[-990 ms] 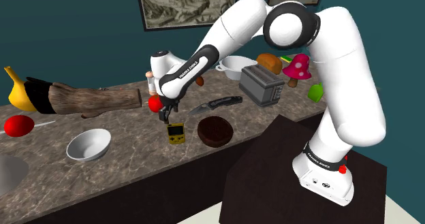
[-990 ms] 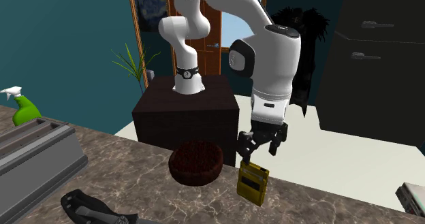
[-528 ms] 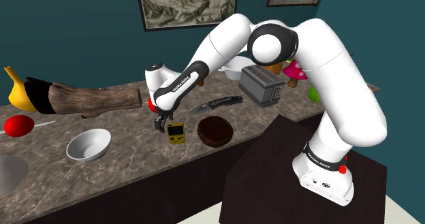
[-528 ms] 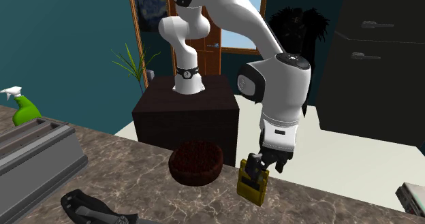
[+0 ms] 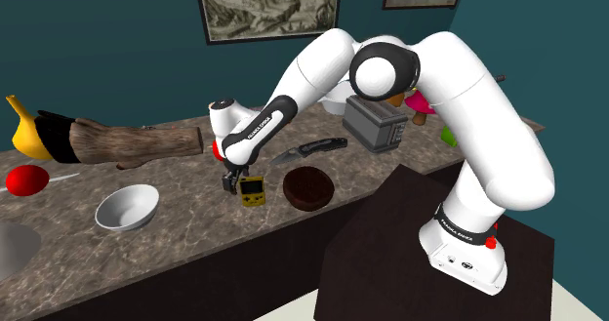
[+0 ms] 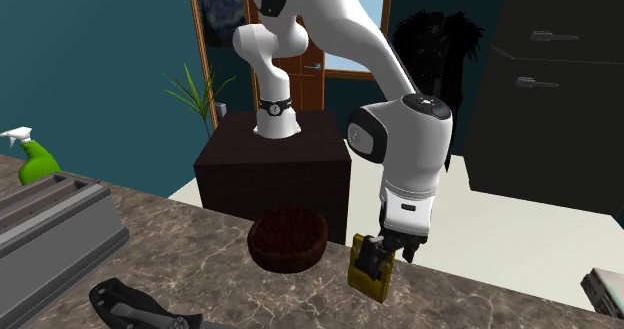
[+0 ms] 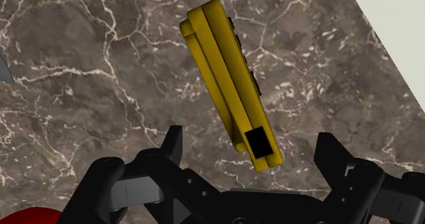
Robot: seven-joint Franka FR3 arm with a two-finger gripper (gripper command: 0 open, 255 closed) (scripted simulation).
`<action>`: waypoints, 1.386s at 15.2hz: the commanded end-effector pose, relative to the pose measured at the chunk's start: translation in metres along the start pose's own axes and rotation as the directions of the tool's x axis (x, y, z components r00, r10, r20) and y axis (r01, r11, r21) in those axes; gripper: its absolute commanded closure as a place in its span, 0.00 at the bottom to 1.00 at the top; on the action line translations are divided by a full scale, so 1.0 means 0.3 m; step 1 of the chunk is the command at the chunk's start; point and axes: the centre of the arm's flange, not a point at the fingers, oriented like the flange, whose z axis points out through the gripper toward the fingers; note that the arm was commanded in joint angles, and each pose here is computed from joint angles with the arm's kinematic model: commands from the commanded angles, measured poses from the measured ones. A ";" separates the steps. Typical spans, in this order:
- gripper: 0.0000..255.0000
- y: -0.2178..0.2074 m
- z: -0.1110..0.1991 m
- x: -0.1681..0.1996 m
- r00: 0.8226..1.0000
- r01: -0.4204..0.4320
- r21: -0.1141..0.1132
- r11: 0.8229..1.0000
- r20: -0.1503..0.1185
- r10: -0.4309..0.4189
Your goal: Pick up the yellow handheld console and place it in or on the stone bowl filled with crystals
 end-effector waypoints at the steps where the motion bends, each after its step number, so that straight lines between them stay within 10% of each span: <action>1: 0.00 0.000 0.001 0.000 1.000 0.000 0.000 1.000 0.000 0.000; 3: 0.00 0.000 0.000 0.000 1.000 0.000 0.000 1.000 0.000 0.000; 4: 1.00 0.000 0.000 0.000 1.000 0.000 0.000 1.000 0.000 0.000; 21: 1.00 0.004 -0.140 -0.001 1.000 0.000 0.000 1.000 0.000 0.000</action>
